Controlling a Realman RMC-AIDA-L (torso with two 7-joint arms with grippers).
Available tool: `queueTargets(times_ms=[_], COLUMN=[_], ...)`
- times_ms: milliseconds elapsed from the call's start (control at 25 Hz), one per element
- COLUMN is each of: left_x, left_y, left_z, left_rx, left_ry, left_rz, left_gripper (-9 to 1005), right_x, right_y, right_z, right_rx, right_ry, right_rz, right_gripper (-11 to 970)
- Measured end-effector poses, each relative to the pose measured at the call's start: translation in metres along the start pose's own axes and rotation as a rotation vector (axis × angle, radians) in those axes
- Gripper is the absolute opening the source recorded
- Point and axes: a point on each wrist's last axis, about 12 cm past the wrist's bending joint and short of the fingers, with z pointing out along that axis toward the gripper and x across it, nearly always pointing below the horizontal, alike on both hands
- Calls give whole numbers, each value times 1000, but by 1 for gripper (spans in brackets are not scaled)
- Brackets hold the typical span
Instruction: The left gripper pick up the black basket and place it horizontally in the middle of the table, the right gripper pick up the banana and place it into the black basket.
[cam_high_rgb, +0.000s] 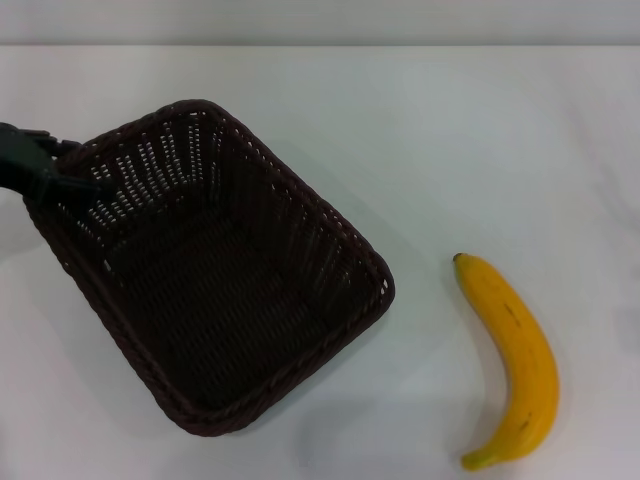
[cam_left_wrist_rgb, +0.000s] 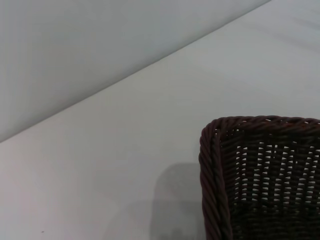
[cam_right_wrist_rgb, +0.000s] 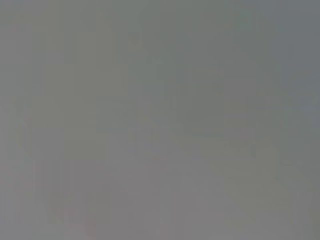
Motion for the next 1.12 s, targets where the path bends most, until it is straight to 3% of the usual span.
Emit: queueTargets(times_ms=[600,720,920,1120], left_x=[1,3,6,8], left_y=[-8,-8,-11,-23], left_z=[12,11,13,9], left_rx=[4,2,6,5], left_ry=[-11,-8,-17,-68], left_rz=[-73,-79,-92,-83], left_gripper=[811,594,380,239], right_x=[-1,-1,-2,-4], right_y=[-4,-4,-4,-2], right_z=[-4,-4,-4,-2], right_rx=[9,11,4,-9], right_ry=[4,2,-2,-16], right_rz=[-5,-5,-7,-17], right_gripper=[873,873,873,873])
